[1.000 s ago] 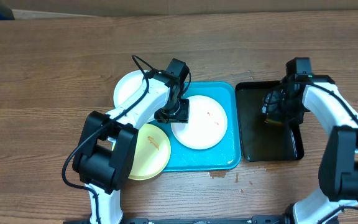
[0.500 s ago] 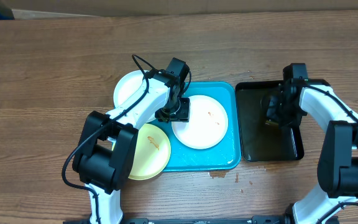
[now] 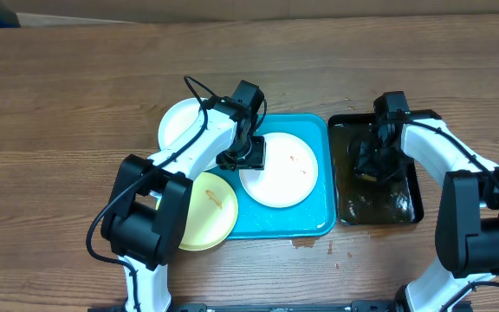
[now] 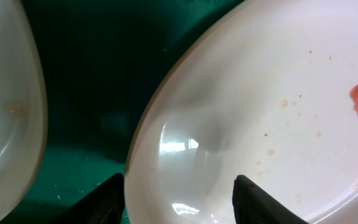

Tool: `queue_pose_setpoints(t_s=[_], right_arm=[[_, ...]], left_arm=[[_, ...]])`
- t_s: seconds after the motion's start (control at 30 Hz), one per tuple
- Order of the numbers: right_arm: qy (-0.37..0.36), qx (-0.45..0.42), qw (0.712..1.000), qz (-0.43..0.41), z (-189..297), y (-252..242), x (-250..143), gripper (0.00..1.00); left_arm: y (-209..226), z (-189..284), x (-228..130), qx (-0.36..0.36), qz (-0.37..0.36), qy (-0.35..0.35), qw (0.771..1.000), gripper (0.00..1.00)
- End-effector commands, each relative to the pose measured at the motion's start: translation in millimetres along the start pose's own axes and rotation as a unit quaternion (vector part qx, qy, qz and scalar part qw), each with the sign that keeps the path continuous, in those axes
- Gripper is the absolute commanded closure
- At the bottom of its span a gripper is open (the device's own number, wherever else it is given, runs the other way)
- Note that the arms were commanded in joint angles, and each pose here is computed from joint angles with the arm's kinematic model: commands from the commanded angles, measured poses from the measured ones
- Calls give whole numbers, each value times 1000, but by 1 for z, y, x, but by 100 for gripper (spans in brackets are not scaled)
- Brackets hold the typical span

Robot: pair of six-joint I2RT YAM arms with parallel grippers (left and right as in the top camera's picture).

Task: Clean dirty plates on tray and stack at the side
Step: 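Dip and rub the sponge in the black tray's water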

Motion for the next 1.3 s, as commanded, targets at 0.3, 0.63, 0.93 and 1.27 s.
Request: queue_pose_setpoints(t_s=[0.3, 0.63, 0.93, 1.27], right_arm=[[-58, -11, 998, -2, 6, -6, 26, 42], [-99, -14, 995, -3, 4, -8, 40, 33], [-145, -43, 989, -7, 8, -15, 57, 28], [-168, -41, 985, -7, 6, -15, 62, 59]], left_arm=[[-4, 6, 0, -12, -10, -4, 1000, 43], [-4, 6, 0, -12, -10, -4, 1000, 43], [-4, 6, 0, -12, -9, -4, 1000, 43], [-4, 6, 0, -12, -10, -4, 1000, 43]])
Point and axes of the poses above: each gripper's point midway between its finger pads, its own z axis back along the fingers, its own y axis along the line the jaws close on, x = y × z, the point moved 5 cm from there along z, back along the fingers, and after that the axes turned 13 degrees about z, right-handed, at the moved point
